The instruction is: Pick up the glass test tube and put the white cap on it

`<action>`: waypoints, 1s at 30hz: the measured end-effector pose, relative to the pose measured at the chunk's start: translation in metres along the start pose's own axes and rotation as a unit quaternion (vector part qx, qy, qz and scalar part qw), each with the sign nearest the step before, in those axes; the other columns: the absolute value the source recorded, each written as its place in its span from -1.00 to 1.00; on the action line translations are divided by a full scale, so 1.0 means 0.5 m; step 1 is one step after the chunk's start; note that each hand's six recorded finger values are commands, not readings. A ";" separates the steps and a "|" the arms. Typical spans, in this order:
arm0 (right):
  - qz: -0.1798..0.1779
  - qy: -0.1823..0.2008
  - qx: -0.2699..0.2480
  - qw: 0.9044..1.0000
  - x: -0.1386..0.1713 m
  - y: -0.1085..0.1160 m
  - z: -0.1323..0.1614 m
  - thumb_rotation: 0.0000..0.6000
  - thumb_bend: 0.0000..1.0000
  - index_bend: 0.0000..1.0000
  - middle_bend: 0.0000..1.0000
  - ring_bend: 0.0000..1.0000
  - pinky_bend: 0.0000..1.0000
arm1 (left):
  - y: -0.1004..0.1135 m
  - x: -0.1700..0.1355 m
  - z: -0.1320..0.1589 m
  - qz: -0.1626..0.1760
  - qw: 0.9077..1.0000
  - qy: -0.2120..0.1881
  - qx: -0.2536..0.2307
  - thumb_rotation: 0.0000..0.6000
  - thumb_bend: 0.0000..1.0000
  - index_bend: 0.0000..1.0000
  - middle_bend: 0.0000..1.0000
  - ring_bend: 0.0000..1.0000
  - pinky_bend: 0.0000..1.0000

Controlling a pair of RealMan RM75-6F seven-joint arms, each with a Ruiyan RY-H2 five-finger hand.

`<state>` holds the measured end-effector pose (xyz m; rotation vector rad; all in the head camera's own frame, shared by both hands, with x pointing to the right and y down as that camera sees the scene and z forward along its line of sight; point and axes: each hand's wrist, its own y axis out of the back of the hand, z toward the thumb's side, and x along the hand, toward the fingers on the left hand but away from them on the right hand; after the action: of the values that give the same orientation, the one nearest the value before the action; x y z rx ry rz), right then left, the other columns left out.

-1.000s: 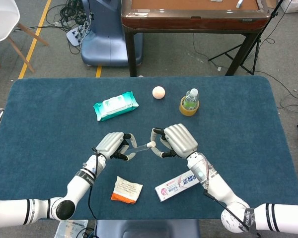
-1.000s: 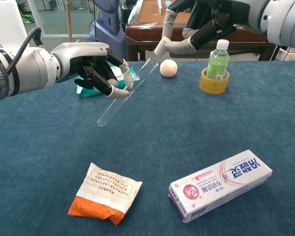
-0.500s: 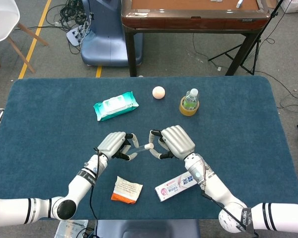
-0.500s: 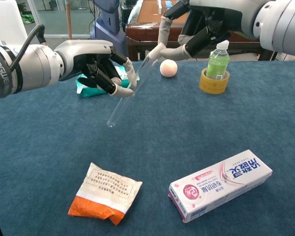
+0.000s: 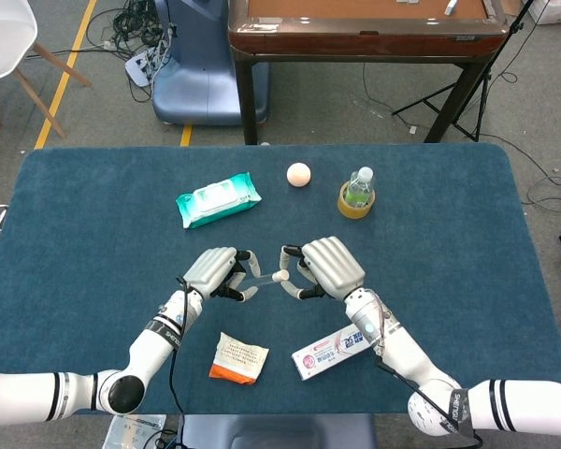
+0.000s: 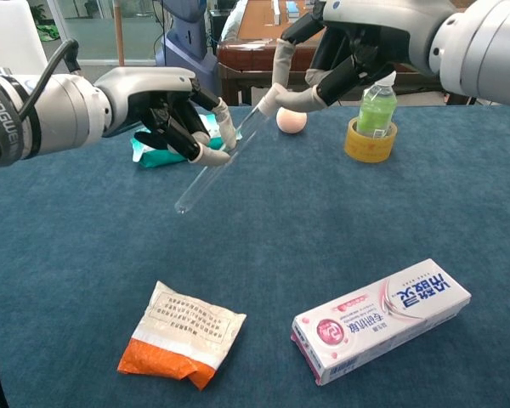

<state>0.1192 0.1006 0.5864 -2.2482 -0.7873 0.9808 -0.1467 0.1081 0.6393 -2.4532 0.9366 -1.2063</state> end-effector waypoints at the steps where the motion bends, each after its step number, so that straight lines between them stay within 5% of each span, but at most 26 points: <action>1: 0.001 0.000 0.001 1.000 -0.001 -0.002 0.000 1.00 -0.22 0.15 0.94 1.00 1.00 | 0.000 0.000 0.000 0.000 1.000 0.001 0.001 1.00 -0.36 0.12 0.83 0.91 1.00; 9: 0.009 -0.003 0.013 1.000 -0.004 -0.014 -0.001 1.00 -0.23 0.12 0.94 1.00 1.00 | 0.000 -0.001 0.000 -0.001 1.000 0.001 0.006 1.00 -0.36 0.12 0.83 0.91 1.00; 20: 0.008 -0.008 0.012 1.000 -0.006 -0.011 -0.011 1.00 -0.73 -0.57 0.92 1.00 1.00 | 0.002 -0.006 -0.013 0.001 1.000 0.002 0.021 1.00 -0.36 0.12 0.83 0.91 1.00; 30: -0.012 -0.004 0.009 1.000 0.012 0.025 -0.011 1.00 -0.77 -0.65 0.91 1.00 1.00 | 0.002 -0.010 -0.034 -0.001 0.998 0.007 0.063 1.00 -0.36 0.12 0.83 0.91 1.00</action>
<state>0.1304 0.0948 0.5782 -2.2158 -0.8021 0.9820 -0.1629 0.1114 0.6463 -2.3509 0.8360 -1.2451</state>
